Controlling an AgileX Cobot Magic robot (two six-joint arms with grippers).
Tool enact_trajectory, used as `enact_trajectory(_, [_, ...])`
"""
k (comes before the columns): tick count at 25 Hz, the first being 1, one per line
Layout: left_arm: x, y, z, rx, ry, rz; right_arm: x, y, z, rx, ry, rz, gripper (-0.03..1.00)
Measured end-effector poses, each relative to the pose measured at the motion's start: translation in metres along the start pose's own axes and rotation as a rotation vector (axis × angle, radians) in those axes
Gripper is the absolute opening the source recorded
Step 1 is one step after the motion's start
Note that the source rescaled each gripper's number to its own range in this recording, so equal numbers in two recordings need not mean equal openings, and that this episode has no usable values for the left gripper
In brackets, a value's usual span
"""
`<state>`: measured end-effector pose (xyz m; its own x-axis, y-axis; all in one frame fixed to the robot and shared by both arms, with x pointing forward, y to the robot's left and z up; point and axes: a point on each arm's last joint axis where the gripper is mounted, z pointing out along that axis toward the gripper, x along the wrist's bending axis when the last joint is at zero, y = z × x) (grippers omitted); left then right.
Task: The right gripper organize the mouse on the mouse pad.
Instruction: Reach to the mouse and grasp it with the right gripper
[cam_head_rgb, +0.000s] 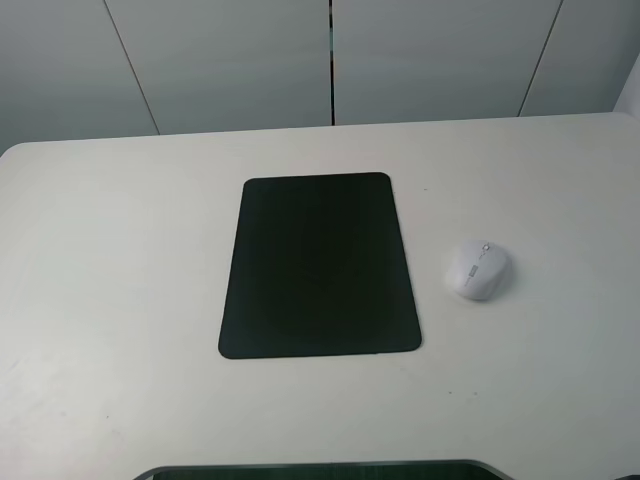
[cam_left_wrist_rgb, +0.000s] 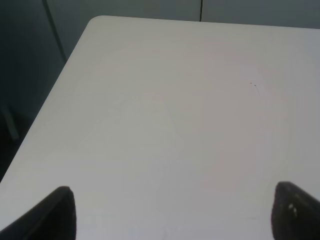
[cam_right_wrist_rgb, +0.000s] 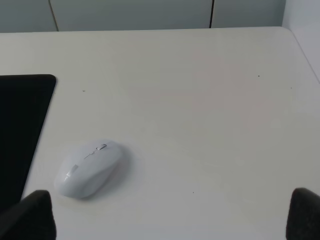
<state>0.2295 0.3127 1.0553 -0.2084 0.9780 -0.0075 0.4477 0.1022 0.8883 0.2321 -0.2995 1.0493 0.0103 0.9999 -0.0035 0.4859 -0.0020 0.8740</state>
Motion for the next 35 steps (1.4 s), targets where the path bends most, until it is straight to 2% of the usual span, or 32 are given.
enact_trajectory(21, [0.0, 0.0, 0.0, 0.0, 0.0, 0.0, 0.0, 0.001, 0.001, 0.012, 0.0, 0.006, 1.0])
enact_trajectory(23, [0.0, 0.0, 0.0, 0.0, 0.0, 0.0, 0.0, 0.009, 0.008, 0.065, 0.0, 0.006, 1.0])
enact_trajectory(27, [0.0, 0.0, 0.0, 0.0, 0.0, 0.0, 0.0, 0.039, 0.037, 0.266, 0.002, -0.021, 1.0])
enact_trajectory(32, [0.0, 0.0, 0.0, 0.0, 0.0, 0.0, 0.001, 0.074, 0.096, 0.525, 0.005, -0.027, 1.0])
enact_trajectory(35, [0.0, 0.0, 0.0, 0.0, 0.0, 0.0, 0.008, 0.089, 0.134, 0.632, 0.026, -0.036, 1.0])
